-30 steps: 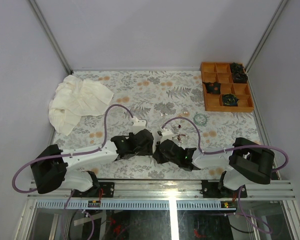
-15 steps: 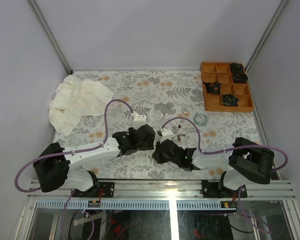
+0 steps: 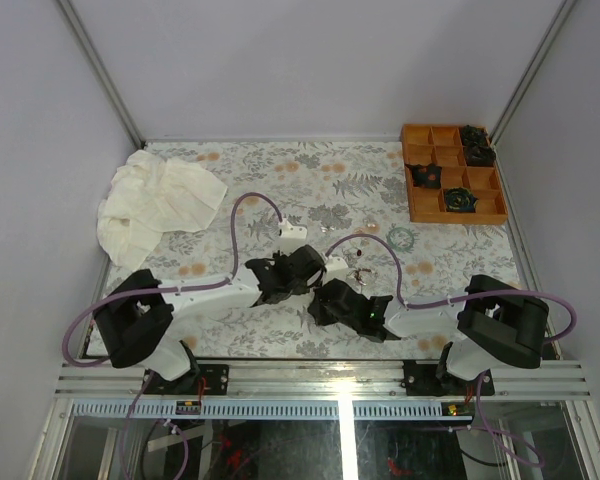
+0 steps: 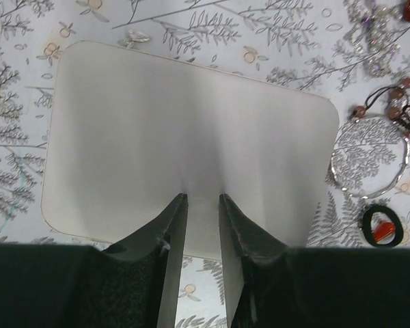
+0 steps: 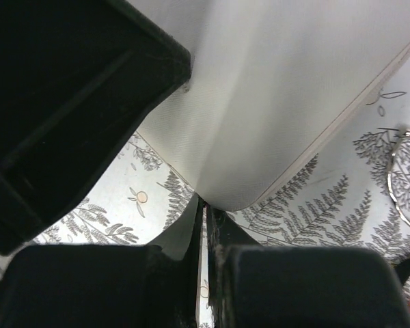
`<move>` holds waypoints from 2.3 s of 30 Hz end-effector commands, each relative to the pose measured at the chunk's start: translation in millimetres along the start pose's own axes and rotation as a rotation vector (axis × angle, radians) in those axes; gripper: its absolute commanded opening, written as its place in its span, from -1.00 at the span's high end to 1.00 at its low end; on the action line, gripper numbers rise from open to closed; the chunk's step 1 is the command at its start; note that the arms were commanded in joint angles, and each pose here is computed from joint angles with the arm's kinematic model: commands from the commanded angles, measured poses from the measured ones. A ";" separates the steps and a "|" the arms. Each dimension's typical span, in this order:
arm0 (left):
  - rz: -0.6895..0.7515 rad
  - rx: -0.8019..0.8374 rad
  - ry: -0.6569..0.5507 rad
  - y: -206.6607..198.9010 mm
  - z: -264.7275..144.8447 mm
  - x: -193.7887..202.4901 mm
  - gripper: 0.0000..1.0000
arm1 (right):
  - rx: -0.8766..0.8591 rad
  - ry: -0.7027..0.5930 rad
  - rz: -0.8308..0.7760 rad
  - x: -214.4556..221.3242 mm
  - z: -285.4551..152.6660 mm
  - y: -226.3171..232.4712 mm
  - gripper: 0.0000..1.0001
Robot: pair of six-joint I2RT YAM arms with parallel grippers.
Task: Organize the mixed jewelry
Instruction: Close the jewelry box at the center of the board.
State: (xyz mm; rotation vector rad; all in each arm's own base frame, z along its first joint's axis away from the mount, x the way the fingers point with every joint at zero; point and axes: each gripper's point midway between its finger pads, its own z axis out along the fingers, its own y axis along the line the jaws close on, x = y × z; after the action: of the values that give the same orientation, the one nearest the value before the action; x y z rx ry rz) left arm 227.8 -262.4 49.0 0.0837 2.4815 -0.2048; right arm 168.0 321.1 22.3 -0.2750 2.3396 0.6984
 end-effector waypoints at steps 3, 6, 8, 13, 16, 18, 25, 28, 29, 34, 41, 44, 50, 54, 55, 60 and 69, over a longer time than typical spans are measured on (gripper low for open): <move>0.053 -0.030 0.162 11.4 29.1 67.2 0.54 | 0.056 -0.054 0.004 -12.1 -7.5 -6.2 1.00; 0.061 -0.029 0.158 12.6 31.3 69.0 0.53 | 0.097 -0.059 -0.008 -13.2 -9.1 -13.7 1.00; 0.061 -0.033 0.157 13.1 32.6 69.3 0.52 | 0.131 -0.065 -0.011 -14.1 -10.5 -20.5 1.00; 0.071 -0.038 0.159 13.0 33.7 71.0 0.49 | 0.206 -0.068 -0.023 -16.1 -15.3 -33.9 1.00; 0.072 -0.037 0.159 12.4 33.7 71.2 0.48 | 0.235 -0.085 -0.026 -19.4 -18.2 -39.7 1.00; 0.072 -0.039 0.159 13.7 34.2 71.5 0.48 | 0.242 -0.086 -0.025 -19.8 -19.8 -41.2 1.00; 0.071 -0.038 0.155 13.6 34.1 71.3 0.46 | 0.283 -0.098 -0.044 -20.0 -26.0 -52.8 1.00; 0.072 -0.037 0.154 13.4 34.4 71.0 0.46 | 0.301 -0.114 -0.050 -24.3 -31.1 -57.0 1.00; 0.073 -0.038 0.154 13.5 34.3 71.4 0.46 | 0.308 -0.117 -0.054 -25.4 -32.7 -58.8 1.00; 0.074 -0.038 0.154 13.4 34.3 71.5 0.44 | 0.333 -0.123 -0.062 -27.2 -37.1 -68.1 1.00; 0.075 -0.036 0.153 13.6 34.3 71.7 0.43 | 0.276 -0.074 0.028 -21.9 -36.6 -80.5 1.00; 0.074 -0.037 0.153 13.6 34.6 71.4 0.43 | 0.274 -0.072 0.040 -25.6 -40.9 -86.7 1.00; 0.075 -0.035 0.153 13.0 34.3 71.8 0.42 | 0.288 -0.073 0.069 -32.2 -47.3 -99.1 1.00; 0.076 -0.039 0.151 13.5 34.6 71.1 0.42 | 0.323 -0.071 0.082 -32.5 -49.1 -106.3 1.00; 0.075 -0.039 0.151 13.6 34.5 71.2 0.42 | 0.321 -0.069 0.081 -32.6 -48.9 -106.2 1.00; 0.059 -0.002 0.133 7.7 26.4 63.7 0.32 | 0.274 -0.072 0.085 -33.7 -45.2 -98.0 1.00; 0.048 0.137 -0.006 -29.4 -1.7 -2.1 -0.28 | 0.207 -0.109 0.025 -44.3 -44.7 -87.3 1.00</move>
State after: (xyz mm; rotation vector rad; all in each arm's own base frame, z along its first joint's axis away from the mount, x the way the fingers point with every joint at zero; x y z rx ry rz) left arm 229.4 -316.0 67.8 0.1003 2.3688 -0.4980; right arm 196.7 221.6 26.8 -0.0868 2.3751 0.4488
